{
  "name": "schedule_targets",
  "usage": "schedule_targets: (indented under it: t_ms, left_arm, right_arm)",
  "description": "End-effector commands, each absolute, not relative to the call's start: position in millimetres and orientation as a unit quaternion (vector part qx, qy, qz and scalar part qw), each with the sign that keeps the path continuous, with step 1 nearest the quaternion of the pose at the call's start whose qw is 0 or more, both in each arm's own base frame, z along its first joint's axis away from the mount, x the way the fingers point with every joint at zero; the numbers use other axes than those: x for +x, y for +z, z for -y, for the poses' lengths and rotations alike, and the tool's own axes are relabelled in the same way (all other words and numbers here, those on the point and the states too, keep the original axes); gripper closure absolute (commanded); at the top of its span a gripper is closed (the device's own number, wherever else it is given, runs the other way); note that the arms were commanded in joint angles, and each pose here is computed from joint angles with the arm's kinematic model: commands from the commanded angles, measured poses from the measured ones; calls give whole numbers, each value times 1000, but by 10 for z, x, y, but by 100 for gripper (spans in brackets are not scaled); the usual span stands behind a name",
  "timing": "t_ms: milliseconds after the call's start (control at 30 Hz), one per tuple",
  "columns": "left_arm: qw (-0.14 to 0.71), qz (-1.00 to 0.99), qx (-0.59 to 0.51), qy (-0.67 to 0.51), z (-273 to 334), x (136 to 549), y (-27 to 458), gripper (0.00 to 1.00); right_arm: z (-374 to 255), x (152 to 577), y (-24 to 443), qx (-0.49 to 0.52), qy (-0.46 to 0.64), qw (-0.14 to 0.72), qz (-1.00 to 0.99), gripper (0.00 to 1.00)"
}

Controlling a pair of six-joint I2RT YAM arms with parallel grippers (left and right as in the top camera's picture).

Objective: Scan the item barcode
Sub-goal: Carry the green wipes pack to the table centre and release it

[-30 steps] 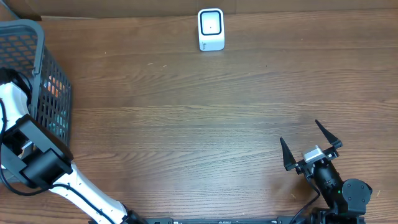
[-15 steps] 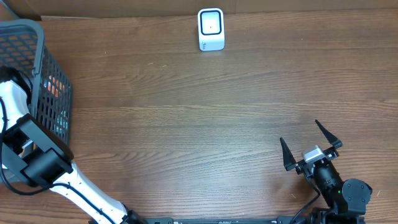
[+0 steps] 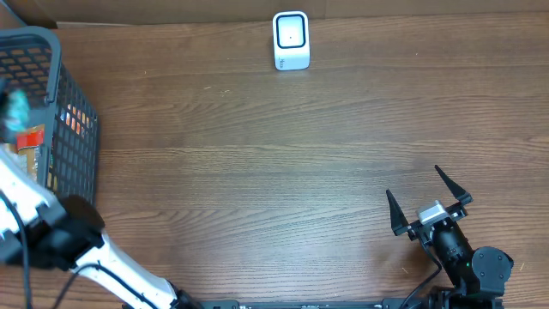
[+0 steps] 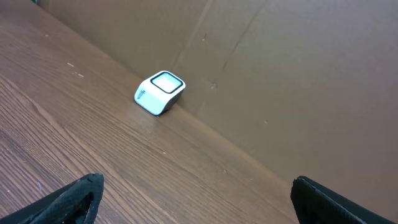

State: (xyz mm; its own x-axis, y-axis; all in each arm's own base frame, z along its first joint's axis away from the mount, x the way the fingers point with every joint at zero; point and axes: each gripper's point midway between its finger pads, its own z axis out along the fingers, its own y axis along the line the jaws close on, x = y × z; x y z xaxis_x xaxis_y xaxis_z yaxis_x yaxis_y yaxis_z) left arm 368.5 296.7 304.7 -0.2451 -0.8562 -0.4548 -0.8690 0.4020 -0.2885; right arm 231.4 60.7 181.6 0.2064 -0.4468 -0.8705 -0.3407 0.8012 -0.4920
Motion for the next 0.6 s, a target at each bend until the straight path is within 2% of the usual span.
schedule_targets:
  t_ms: [0,133,267,433,567]
  left_arm:
    - [386,-826,-408,-53,-2180,3690,3964,96]
    - [380,-873,-296,-74,-1446,3755,4072,96]
    - [310,-924,-200,-96,-684,3861,3773,96]
    - [197,-970,-97,-106,202,4018,3107,95]
    - [83,-989,-91,-78,731,3994,2370,96]
  right_arm:
    - [-620,2316,1774,-315,-34,709,-630,0]
    - [-620,2316,1774,-315,-34,709,-630,0]
    - [-620,2316,1774,-315,-34,709,-630,0]
    - [-620,2316,1774,-315,-34,709,-630,0]
    - [-620,2316,1774,-315,-34,709,-630,0]
